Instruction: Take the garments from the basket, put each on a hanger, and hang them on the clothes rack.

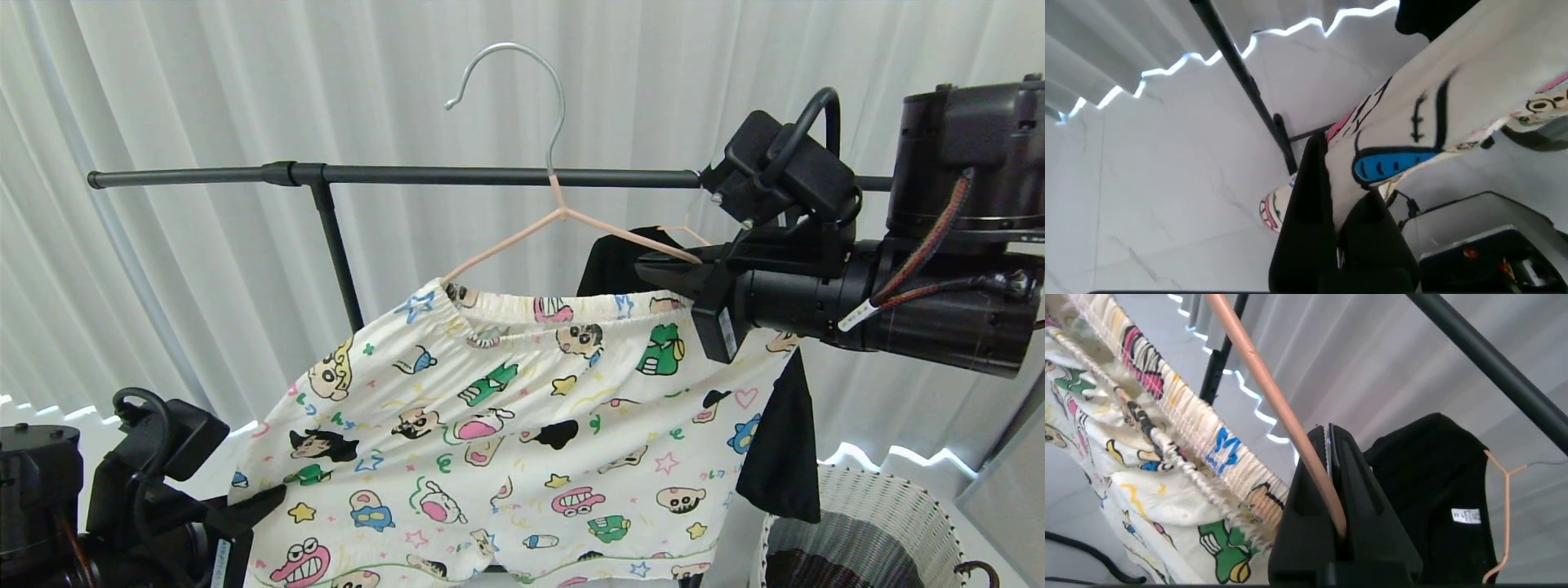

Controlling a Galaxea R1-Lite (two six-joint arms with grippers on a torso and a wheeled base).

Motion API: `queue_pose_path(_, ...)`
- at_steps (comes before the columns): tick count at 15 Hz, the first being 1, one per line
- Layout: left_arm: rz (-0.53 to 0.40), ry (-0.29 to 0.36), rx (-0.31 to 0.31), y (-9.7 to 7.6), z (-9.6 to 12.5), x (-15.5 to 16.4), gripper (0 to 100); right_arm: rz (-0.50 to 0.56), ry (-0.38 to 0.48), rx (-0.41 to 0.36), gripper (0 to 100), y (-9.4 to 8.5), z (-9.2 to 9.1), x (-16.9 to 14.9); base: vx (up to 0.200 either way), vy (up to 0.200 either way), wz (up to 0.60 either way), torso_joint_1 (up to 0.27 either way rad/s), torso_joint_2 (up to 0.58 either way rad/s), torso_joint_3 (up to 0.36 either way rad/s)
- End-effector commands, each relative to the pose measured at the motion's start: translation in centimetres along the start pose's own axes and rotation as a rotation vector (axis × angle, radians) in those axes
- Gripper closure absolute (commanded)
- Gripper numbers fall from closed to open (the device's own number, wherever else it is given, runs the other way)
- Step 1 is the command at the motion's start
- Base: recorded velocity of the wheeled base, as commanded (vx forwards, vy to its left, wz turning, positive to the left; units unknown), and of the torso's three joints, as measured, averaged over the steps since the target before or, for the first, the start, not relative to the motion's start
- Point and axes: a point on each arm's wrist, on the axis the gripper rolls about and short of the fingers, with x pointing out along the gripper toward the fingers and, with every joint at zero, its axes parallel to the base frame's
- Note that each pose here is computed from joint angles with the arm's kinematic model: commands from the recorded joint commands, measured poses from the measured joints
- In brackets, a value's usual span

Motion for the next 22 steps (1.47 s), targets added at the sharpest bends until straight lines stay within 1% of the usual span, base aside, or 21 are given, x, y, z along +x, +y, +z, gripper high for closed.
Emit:
queue_pose_path(1, 0.003, -0.015, 0.002, 0.0, 0.1, 0.0, 0, 0.009, 0.005, -0.001, 100, 0.2, -0.1, 0.2, 0.0, 0.0, 0.0, 0.0, 0.0, 0.0)
queue_pose_path(7, 0.018, -0.063, 0.0, 0.0, 0.4, -0.8, 0, 0.01, 0.006, -0.001, 100, 0.3, -0.1, 0.3, 0.0, 0.0, 0.0, 0.0, 0.0, 0.0)
queue_pose_path(8, 0.028, -0.109, -0.022, -0.1, 0.6, -1.7, 0, 0.01, 0.01, 0.0, 100, 0.3, -0.2, 0.3, 0.0, 0.0, 0.0, 0.0, 0.0, 0.0)
queue_pose_path(9, 0.033, -0.139, -0.037, -0.2, 0.8, -2.2, 0, 0.005, 0.013, 0.004, 100, 0.2, -0.3, 0.3, 0.0, 0.0, 0.0, 0.0, 0.0, 0.0)
queue_pose_path(10, 0.041, -0.176, -0.037, -0.2, 1.1, -2.9, 0, -0.011, 0.046, 0.023, 100, 0.1, -1.1, 0.3, 0.0, 0.0, 0.0, 0.0, 0.0, 0.0)
queue_pose_path(12, 0.053, -0.241, -0.024, -0.5, 1.2, -4.2, 0, -0.074, 0.123, 0.087, 100, 0.4, -2.7, 0.2, 0.0, 0.0, 0.0, 0.0, 0.0, 0.0)
queue_pose_path(14, 0.063, -0.279, -0.018, -0.4, 1.9, -4.6, 0, -0.146, 0.175, 0.135, 100, 0.6, -3.5, 0.1, 0.0, 0.0, 0.0, 0.0, 0.0, 0.0)
queue_pose_path(15, 0.069, -0.296, -0.03, -0.1, 2.7, -4.6, 0, -0.185, 0.194, 0.151, 100, 0.6, -3.7, 0.1, 0.0, 0.0, 0.0, 0.0, 0.0, 0.0)
queue_pose_path(16, 0.082, -0.312, -0.062, 0.2, 3.4, -4.6, 0, -0.214, 0.211, 0.161, 100, 0.7, -3.9, 0.1, 0.0, 0.0, 0.0, 0.0, 0.0, 0.0)
queue_pose_path(18, 0.101, -0.32, -0.099, 0.5, 4.0, -4.5, 0, -0.257, 0.233, 0.181, 100, 0.6, -4.2, 0.0, 0.0, 0.0, 0.0, 0.0, 0.0, 0.0)
queue_pose_path(19, 0.105, -0.321, -0.102, 0.5, 4.1, -4.6, 0, -0.27, 0.234, 0.202, 100, 0.7, -4.2, 0.0, 0.0, 0.0, 0.0, 0.0, 0.0, 0.0)
queue_pose_path(20, 0.107, -0.323, -0.101, 0.5, 4.1, -4.6, 0, -0.279, 0.24, 0.204, 100, 0.7, -4.3, 0.0, 0.0, 0.0, 0.0, 0.0, 0.0, 0.0)
queue_pose_path(21, 0.114, -0.324, -0.109, 0.7, 4.4, -4.4, 0, -0.312, 0.273, 0.197, 100, 0.7, -4.6, -0.1, 0.0, 0.0, 0.0, 0.0, 0.0, 0.0)
queue_pose_path(22, 0.139, -0.32, -0.131, 1.1, 4.9, -4.1, 0, -0.351, 0.303, 0.192, 100, 0.8, -4.9, 0.0, 0.0, 0.0, 0.0, 0.0, 0.0, 0.0)
